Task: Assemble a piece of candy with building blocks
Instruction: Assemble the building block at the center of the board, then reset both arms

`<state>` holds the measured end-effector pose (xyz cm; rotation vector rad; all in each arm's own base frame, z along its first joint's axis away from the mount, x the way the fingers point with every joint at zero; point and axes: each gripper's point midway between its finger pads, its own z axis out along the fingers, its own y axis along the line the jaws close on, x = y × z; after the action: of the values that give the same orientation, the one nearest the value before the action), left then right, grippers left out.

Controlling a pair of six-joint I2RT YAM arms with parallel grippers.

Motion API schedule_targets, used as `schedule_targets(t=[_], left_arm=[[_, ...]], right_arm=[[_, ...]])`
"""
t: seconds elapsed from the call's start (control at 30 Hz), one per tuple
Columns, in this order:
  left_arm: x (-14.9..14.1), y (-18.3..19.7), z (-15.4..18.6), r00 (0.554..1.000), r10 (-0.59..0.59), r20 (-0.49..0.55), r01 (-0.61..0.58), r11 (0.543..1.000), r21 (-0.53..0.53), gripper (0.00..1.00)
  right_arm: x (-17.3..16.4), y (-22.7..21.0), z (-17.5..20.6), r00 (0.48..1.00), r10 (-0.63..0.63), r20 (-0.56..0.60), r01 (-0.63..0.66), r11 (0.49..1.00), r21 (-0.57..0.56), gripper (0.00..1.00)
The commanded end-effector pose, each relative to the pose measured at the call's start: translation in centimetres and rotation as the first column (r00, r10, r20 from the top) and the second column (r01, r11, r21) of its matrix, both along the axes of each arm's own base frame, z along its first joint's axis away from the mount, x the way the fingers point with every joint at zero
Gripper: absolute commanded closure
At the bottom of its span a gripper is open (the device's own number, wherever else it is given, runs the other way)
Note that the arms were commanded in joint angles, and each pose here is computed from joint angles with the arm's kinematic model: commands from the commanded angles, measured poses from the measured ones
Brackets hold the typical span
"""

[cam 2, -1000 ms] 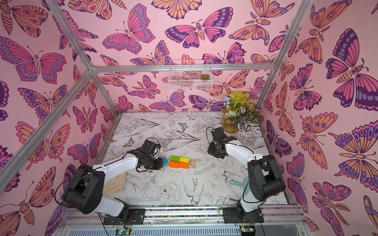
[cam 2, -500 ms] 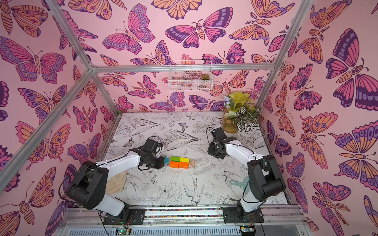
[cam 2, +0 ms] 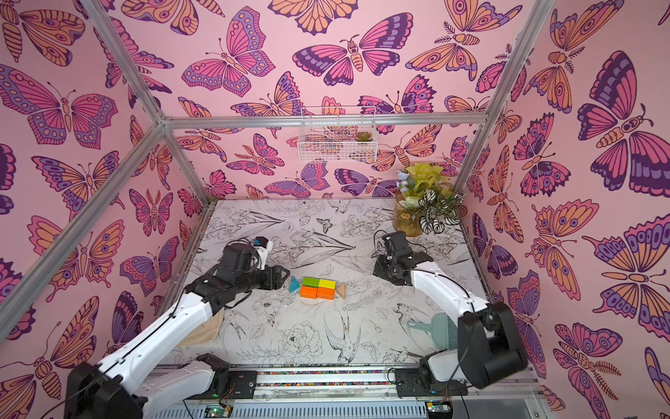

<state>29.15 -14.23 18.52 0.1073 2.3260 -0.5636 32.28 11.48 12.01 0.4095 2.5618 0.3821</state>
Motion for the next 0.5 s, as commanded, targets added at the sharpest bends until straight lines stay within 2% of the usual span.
schedule_targets(t=[0.0,0.1,0.13,0.2,0.27,0.3,0.33,0.37,0.43,0.47], left_arm=[[2.1,5.2,0.5,0.972,0.232,0.026,-0.233,0.972,0.036,0.28],[3.4,9.6,-0.2,0.927,0.374,0.039,-0.376,0.924,0.072,0.24],[3.7,10.8,-0.5,0.914,0.398,0.084,-0.405,0.907,0.117,0.01],[4.1,11.7,-0.3,0.908,0.377,0.181,-0.407,0.895,0.179,0.0],[4.4,11.9,0.2,0.899,0.327,0.293,-0.394,0.895,0.211,0.0],[4.4,12.3,0.2,0.883,0.315,0.348,-0.405,0.886,0.226,0.0],[4.5,13.1,0.3,0.857,0.323,0.402,-0.439,0.866,0.24,0.0],[4.5,13.7,0.3,0.836,0.321,0.445,-0.462,0.849,0.257,0.0],[4.5,14.6,-0.1,0.808,0.307,0.503,-0.494,0.818,0.295,0.0],[4.6,14.9,-0.5,0.805,0.305,0.509,-0.499,0.813,0.301,0.0]], right_arm=[[1.7,-2.4,4.1,0.983,-0.031,0.183,0.049,0.994,-0.094,0.4],[1.8,-4.6,5.4,0.964,-0.073,0.256,0.112,0.984,-0.139,0.33],[1.7,-5.7,5.8,0.953,-0.086,0.289,0.138,0.977,-0.164,0.32],[1.8,-7.4,6.7,0.924,-0.073,0.375,0.176,0.953,-0.246,0.29],[2.0,-8.8,8.2,0.876,-0.047,0.481,0.224,0.921,-0.319,0.2],[2.0,-9.6,9.1,0.841,-0.045,0.539,0.267,0.901,-0.342,0.16],[2.1,-10.4,10.1,0.797,-0.039,0.603,0.315,0.878,-0.36,0.04],[2.1,-11.2,10.8,0.755,-0.044,0.654,0.362,0.86,-0.36,0.01],[2.4,-12.8,10.9,0.708,-0.061,0.704,0.427,0.83,-0.357,0.01],[2.6,-13.4,10.3,0.708,-0.066,0.703,0.434,0.826,-0.359,0.01]])
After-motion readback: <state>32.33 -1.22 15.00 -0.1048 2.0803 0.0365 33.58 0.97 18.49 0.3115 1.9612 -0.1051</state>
